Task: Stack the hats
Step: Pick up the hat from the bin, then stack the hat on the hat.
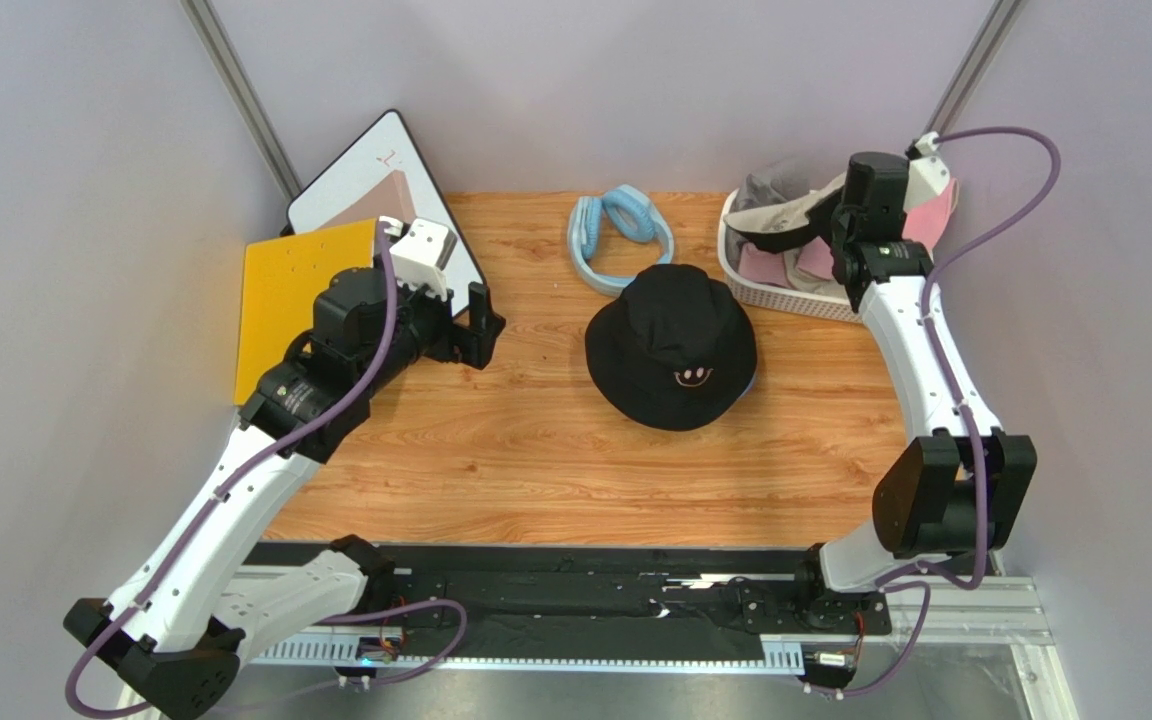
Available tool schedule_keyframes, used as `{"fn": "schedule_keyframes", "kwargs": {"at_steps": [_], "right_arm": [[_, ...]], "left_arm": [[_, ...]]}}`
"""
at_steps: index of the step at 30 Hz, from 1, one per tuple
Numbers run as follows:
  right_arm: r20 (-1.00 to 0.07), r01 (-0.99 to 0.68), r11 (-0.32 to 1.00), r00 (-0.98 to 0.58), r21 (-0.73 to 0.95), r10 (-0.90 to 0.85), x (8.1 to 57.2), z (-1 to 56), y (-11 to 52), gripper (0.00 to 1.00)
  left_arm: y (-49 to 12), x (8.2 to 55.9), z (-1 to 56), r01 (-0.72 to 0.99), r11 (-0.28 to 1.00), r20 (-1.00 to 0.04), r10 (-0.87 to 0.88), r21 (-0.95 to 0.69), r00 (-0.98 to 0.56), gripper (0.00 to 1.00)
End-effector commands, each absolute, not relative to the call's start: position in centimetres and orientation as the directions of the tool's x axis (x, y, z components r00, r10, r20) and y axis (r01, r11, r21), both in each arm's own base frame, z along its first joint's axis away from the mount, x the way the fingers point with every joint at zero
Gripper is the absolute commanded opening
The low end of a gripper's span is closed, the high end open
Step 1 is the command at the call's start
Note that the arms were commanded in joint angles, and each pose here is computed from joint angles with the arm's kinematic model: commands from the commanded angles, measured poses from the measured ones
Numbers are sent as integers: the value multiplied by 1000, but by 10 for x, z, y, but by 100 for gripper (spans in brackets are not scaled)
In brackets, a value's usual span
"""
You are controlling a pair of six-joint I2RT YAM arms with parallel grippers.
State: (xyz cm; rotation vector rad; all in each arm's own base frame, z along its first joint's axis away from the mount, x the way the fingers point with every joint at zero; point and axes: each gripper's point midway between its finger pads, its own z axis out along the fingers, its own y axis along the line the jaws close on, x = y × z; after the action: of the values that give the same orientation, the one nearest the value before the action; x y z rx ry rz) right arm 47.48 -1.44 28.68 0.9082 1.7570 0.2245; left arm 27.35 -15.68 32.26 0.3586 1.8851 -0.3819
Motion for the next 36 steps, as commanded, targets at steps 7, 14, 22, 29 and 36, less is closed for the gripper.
{"fn": "schedule_keyframes", "kwargs": {"at_steps": [7,14,22,29,36], "right_arm": [[-825,288,777,107,560,555,438,444,-23,0],[-820,168,808,215,565,530,384,511,-15,0],[-840,-38,852,150,522,522,346,562,38,0],[-838,-297,797,-20,526,546,314,568,127,0],[-849,-413,751,-128,516,513,295,553,204,0]], "left_arm": [[-158,272,335,449,890,-959,56,-78,-278,99],[-167,276,339,496,867,-970,76,-50,-232,98],[-217,260,393,663,742,-991,136,98,-6,97],[-272,219,475,780,584,-970,65,226,233,98],[-301,215,503,818,533,-968,8,218,253,99]]}}
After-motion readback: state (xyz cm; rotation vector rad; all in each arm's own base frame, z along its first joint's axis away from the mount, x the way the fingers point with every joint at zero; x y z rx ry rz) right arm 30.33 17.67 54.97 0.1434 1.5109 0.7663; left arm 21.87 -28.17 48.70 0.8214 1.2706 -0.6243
